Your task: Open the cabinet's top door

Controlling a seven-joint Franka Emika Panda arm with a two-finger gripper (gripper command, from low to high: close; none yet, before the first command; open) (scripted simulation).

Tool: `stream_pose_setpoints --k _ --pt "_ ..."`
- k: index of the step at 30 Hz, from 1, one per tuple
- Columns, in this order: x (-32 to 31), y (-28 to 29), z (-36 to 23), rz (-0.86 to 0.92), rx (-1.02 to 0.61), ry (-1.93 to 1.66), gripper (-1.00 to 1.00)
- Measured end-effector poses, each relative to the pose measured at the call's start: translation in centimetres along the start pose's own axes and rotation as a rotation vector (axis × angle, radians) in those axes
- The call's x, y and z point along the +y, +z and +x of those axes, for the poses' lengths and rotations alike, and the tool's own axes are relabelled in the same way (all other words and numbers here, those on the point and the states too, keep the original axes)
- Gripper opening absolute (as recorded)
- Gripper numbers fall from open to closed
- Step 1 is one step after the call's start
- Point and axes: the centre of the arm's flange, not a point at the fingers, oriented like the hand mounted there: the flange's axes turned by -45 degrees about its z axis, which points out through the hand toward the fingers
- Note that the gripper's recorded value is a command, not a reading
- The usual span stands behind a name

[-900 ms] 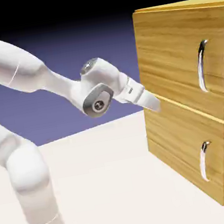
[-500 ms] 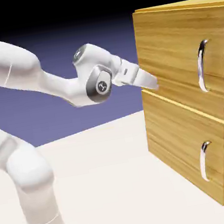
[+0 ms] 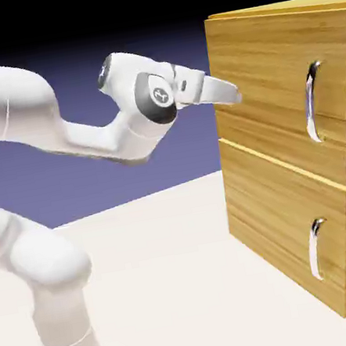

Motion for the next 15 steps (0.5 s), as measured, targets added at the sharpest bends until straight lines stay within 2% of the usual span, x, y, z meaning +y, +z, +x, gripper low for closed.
stream_pose_setpoints --k 15 --pt "5.0 -0.9 0.4 -0.015 0.187 0.026 1.00"
